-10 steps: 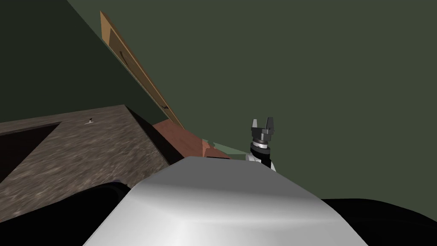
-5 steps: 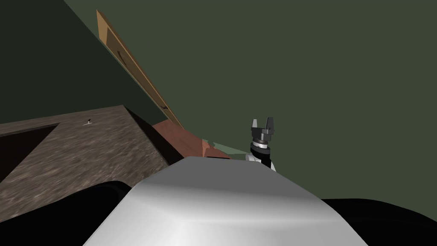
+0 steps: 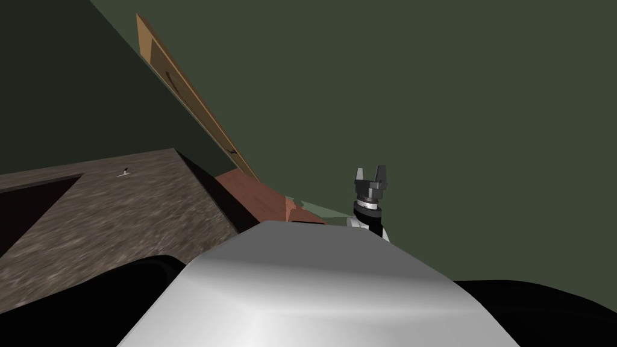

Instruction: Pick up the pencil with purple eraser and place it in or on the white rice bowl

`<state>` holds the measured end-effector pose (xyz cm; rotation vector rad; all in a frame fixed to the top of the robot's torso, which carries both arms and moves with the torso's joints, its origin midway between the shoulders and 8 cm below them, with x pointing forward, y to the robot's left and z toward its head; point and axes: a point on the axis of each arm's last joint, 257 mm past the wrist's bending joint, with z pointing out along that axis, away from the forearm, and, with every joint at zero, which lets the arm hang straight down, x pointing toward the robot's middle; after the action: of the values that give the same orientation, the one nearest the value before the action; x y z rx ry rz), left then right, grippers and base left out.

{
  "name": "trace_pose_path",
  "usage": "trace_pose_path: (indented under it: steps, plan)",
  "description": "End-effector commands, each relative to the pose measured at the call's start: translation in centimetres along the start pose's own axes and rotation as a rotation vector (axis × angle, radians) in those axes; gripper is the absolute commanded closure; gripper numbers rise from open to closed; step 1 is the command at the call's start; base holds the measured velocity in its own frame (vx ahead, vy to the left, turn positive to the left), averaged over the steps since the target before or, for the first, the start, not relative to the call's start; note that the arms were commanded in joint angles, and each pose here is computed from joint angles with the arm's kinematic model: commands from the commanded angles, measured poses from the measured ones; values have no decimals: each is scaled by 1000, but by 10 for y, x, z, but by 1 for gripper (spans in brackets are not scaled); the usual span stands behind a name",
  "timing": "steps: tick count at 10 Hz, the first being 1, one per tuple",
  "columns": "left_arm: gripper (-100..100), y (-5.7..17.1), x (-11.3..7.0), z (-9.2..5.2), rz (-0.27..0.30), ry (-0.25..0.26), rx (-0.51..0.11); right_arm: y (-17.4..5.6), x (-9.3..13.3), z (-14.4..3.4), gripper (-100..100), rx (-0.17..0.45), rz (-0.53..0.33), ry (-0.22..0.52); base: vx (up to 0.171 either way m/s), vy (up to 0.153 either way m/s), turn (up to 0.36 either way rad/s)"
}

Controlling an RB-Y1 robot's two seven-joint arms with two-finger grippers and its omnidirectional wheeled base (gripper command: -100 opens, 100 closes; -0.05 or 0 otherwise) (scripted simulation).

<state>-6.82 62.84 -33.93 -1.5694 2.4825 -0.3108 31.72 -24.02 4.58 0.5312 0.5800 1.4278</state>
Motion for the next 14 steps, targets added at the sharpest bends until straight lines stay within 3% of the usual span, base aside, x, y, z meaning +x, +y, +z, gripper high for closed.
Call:
trace_pose_path:
  steps: [1, 3, 4, 5, 6, 7, 9, 10, 14]
  plan:
    - [100, -7, -10, -9, 6, 3, -3, 0, 0, 0, 0, 0, 0, 0, 12, 3, 18]
    - [100, -16, -21, -17, 15, 5, -6, 0, 0, 0, 0, 0, 0, 0, 6, -1, 21]
    - [100, -12, -14, -14, 12, 5, -6, 0, 0, 0, 0, 0, 0, 0, 0, 0, 0]
    - [0, -13, -15, -15, 13, 5, -5, 0, 0, 0, 0, 0, 0, 0, 0, 0, 0]
    - [100, -12, -35, -28, 21, -26, -35, 0, 0, 0, 0, 0, 0, 0, -16, -40, -13]
    - [100, -12, -35, -28, 21, -26, -35, 0, 0, 0, 0, 0, 0, 0, -11, -57, -4]
    - [100, -22, -59, -41, 26, -62, -37, 0, 0, 0, 0, 0, 0, 0, -47, -73, 14]
    - [100, -22, -59, -41, 26, -62, -37, 0, 0, 0, 0, 0, 0, 0, -44, -35, 9]
    - [100, -53, -97, -60, 29, -117, -12, 0, 0, 0, 0, 0, 0, 0, -81, -38, 23]
